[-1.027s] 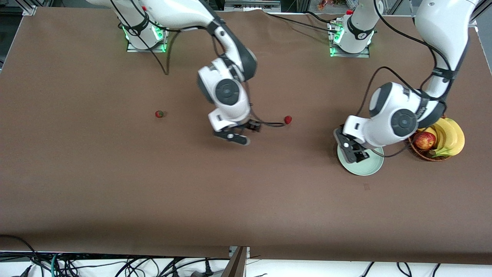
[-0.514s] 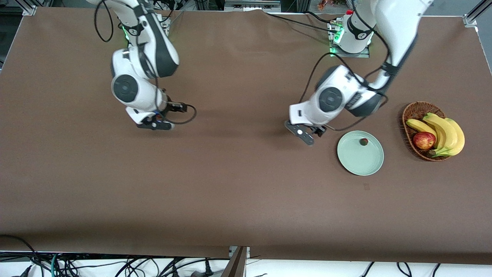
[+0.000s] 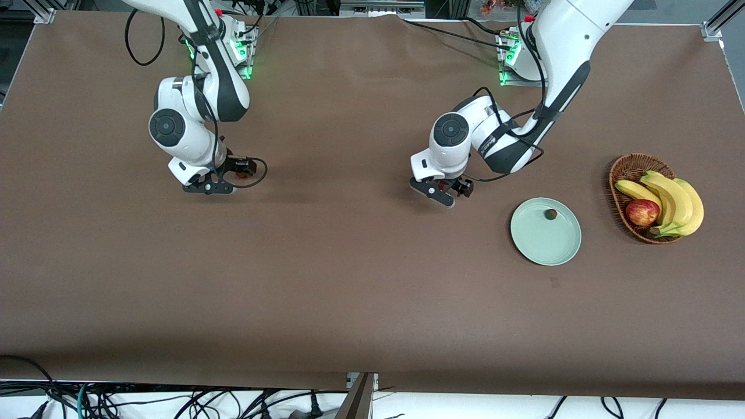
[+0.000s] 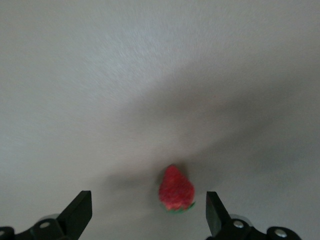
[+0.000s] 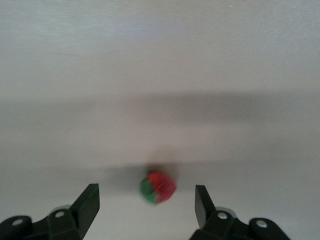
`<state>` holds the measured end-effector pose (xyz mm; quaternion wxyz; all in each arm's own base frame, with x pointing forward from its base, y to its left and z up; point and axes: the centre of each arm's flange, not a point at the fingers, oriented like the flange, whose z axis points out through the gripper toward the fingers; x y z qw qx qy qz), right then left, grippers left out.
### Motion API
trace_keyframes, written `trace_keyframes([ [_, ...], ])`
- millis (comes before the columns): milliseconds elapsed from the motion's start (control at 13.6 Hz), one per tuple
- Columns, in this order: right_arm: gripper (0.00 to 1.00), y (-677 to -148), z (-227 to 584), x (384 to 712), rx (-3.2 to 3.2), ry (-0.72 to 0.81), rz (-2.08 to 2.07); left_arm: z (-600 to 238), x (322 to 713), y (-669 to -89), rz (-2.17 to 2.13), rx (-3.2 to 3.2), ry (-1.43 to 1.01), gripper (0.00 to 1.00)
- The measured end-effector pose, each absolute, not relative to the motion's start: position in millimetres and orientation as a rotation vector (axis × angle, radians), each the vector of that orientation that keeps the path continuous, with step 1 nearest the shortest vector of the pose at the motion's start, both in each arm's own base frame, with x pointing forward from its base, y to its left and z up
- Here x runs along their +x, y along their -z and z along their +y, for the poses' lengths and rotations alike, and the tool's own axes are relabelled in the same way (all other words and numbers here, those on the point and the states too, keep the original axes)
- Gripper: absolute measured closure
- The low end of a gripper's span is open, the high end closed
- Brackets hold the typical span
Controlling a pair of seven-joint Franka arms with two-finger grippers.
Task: Collect all strawberries into plate
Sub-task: 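Grasp the second strawberry with the left gripper while the right grasps the third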
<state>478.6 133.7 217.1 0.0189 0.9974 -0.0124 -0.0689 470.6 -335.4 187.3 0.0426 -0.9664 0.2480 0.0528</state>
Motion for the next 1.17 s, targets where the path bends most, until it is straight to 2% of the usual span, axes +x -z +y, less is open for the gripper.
trace_keyframes([
  [293,0.21,-182.9,123.4,471.8,3.047,0.179,-0.053,-338.0,462.8,-176.5,0.716,-2.994,-0.155,0.0],
  [367,0.24,-181.2,123.6,471.0,3.048,0.183,-0.061,-338.2,462.7,-176.6,0.713,-2.995,-0.154,0.07],
  [660,0.26,-179.7,127.1,468.2,3.057,0.206,-0.077,-337.9,463.3,-176.9,0.713,-2.995,-0.152,0.5],
  [807,0.26,-178.8,127.8,465.6,3.067,0.239,-0.107,-332.8,468.5,-181.5,0.758,-2.976,-0.149,0.67],
  [1027,0.29,-175.8,129.8,460.3,3.076,0.269,-0.13,-300.3,492.4,-203.9,0.866,-2.89,-0.182,0.68],
  [1100,0.37,-174.8,132.4,458.3,3.078,0.274,-0.128,-283.3,503.6,-214.5,0.922,-2.858,-0.187,0.68],
  [1174,0.51,-174.6,134.3,456.9,3.081,0.277,-0.125,-264.3,514.9,-225.1,0.983,-2.827,-0.195,0.68],
])
